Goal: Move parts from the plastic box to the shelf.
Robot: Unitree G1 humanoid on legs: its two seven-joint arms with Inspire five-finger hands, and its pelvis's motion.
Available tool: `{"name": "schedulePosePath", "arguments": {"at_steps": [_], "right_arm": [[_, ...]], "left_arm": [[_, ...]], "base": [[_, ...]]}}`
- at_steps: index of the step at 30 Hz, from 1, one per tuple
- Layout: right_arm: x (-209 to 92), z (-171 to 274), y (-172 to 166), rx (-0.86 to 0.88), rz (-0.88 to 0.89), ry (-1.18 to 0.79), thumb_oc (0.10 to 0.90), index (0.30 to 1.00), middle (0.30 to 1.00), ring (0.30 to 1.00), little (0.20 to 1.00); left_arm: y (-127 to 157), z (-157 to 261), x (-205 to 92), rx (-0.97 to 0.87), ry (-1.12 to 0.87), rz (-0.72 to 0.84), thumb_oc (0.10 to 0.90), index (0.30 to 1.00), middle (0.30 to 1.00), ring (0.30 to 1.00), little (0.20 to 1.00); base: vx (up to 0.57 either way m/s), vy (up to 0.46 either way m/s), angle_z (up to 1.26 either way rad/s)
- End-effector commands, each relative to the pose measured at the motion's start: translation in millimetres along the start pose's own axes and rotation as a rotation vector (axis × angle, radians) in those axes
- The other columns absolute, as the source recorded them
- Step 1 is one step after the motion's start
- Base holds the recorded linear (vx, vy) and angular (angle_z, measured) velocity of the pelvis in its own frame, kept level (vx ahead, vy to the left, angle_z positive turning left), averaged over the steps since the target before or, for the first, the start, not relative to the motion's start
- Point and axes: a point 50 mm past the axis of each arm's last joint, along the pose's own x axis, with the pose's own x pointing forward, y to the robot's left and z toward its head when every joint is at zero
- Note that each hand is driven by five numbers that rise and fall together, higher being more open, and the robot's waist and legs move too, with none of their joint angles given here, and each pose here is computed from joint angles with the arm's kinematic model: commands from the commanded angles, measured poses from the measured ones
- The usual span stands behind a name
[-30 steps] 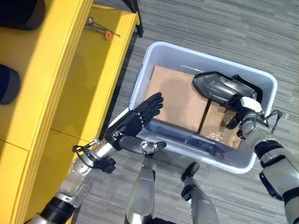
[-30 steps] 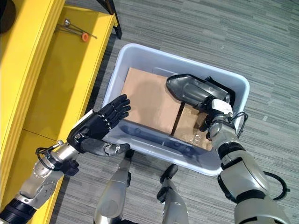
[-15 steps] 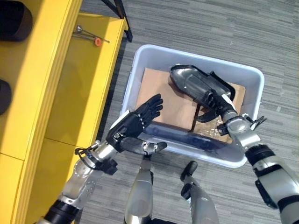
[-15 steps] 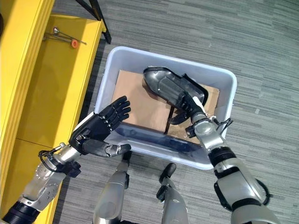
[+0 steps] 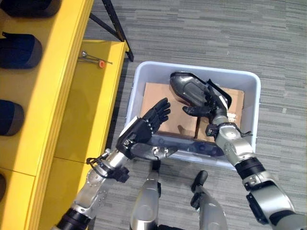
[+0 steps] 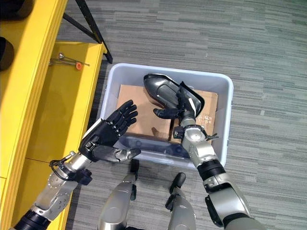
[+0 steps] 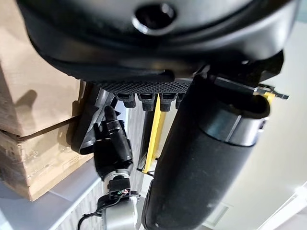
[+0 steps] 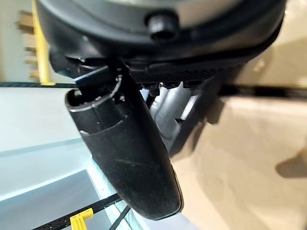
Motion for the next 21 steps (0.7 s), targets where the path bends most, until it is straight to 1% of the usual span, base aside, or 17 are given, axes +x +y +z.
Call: {"name": "schedulePosePath", "arguments": {"at_steps": [1, 2, 3, 4, 5, 6, 7, 8, 11, 12, 13, 15, 17, 18, 19, 20, 21], "right_arm": [[-5, 37, 38, 0.069, 0.233, -0.128, 0.9, 1.0, 1.0, 1.0, 1.0], [-7, 35, 43, 0.059, 0.249, -0.132, 0.9, 1.0, 1.0, 1.0, 1.0], [-10, 35, 49, 0.002, 0.282, -0.182, 0.9, 1.0, 1.0, 1.0, 1.0], [-18, 41, 61, -0.082, 0.272, -0.273, 0.9, 1.0, 1.0, 1.0, 1.0], [-23, 46, 63, -0.158, 0.194, -0.345, 0.9, 1.0, 1.0, 1.0, 1.0], [-23, 46, 63, -0.158, 0.194, -0.345, 0.9, 1.0, 1.0, 1.0, 1.0], [-24, 63, 56, -0.32, 0.031, -0.499, 0.9, 1.0, 1.0, 1.0, 1.0], [-24, 69, 53, -0.37, -0.016, -0.543, 0.9, 1.0, 1.0, 1.0, 1.0], [-22, 104, 34, -0.584, -0.225, -0.726, 0.9, 1.0, 1.0, 1.0, 1.0], [-22, 121, 24, -0.685, -0.302, -0.79, 0.9, 1.0, 1.0, 1.0, 1.0], [-21, 129, 18, -0.746, -0.346, -0.82, 0.9, 1.0, 1.0, 1.0, 1.0], [-19, 148, -7, -0.937, -0.459, -0.865, 0.9, 1.0, 1.0, 1.0, 1.0], [-18, 152, -16, -0.996, -0.482, -0.877, 0.9, 1.0, 1.0, 1.0, 1.0], [-19, 155, -40, -1.057, -0.503, -0.859, 0.9, 1.0, 1.0, 1.0, 1.0], [-19, 156, -45, -1.062, -0.506, -0.857, 0.9, 1.0, 1.0, 1.0, 1.0], [-23, 155, -59, -1.09, -0.518, -0.852, 0.9, 1.0, 1.0, 1.0, 1.0], [-27, 156, -66, -1.107, -0.53, -0.866, 0.9, 1.0, 1.0, 1.0, 1.0]], "left_arm": [[-18, 31, 9, 0.032, -0.229, -0.078, 0.9, 1.0, 1.0, 1.0, 1.0], [-19, 30, 9, 0.034, -0.228, -0.078, 0.9, 1.0, 1.0, 1.0, 1.0], [-20, 29, 8, 0.038, -0.227, -0.079, 0.9, 1.0, 1.0, 1.0, 1.0], [-21, 27, 7, 0.033, -0.23, -0.073, 0.9, 1.0, 1.0, 1.0, 1.0], [-23, 26, 7, 0.029, -0.23, -0.067, 0.9, 1.0, 1.0, 1.0, 1.0], [-23, 26, 7, 0.029, -0.23, -0.067, 0.9, 1.0, 1.0, 1.0, 1.0], [-24, 26, 8, 0.021, -0.229, -0.066, 0.9, 1.0, 1.0, 1.0, 1.0], [-24, 26, 8, 0.018, -0.229, -0.067, 0.9, 1.0, 1.0, 1.0, 1.0], [-25, 25, 10, 0.01, -0.221, -0.069, 0.9, 1.0, 1.0, 1.0, 1.0], [-26, 26, 11, 0.002, -0.219, -0.068, 0.9, 1.0, 1.0, 1.0, 1.0], [-26, 26, 11, -0.001, -0.221, -0.07, 0.9, 1.0, 1.0, 1.0, 1.0], [-26, 28, 12, -0.006, -0.223, -0.078, 0.9, 1.0, 1.0, 1.0, 1.0], [-25, 29, 11, -0.006, -0.223, -0.083, 0.9, 1.0, 1.0, 1.0, 1.0], [-22, 30, 6, -0.007, -0.221, -0.09, 0.9, 1.0, 1.0, 1.0, 1.0], [-22, 31, 6, -0.006, -0.22, -0.092, 0.9, 1.0, 1.0, 1.0, 1.0], [-19, 32, 2, 0.0, -0.22, -0.096, 0.9, 1.0, 1.0, 1.0, 1.0], [-17, 34, 0, 0.004, -0.222, -0.101, 0.9, 1.0, 1.0, 1.0, 1.0]], "base": [[0.0, 0.0, 0.0], [0.0, 0.0, 0.0], [0.04, 0.022, 0.01], [0.06, 0.043, 0.0], [0.04, 0.043, 0.01], [0.05, 0.046, 0.01], [0.03, 0.032, 0.01], [0.04, 0.044, 0.0], [0.02, 0.036, 0.03], [0.0, 0.038, 0.02], [-0.01, 0.038, 0.0], [0.0, 0.0, 0.0], [0.0, 0.0, 0.0], [0.0, 0.0, 0.0], [-0.04, -0.058, -0.01], [-0.04, -0.063, -0.02], [-0.05, -0.082, 0.0]]}}
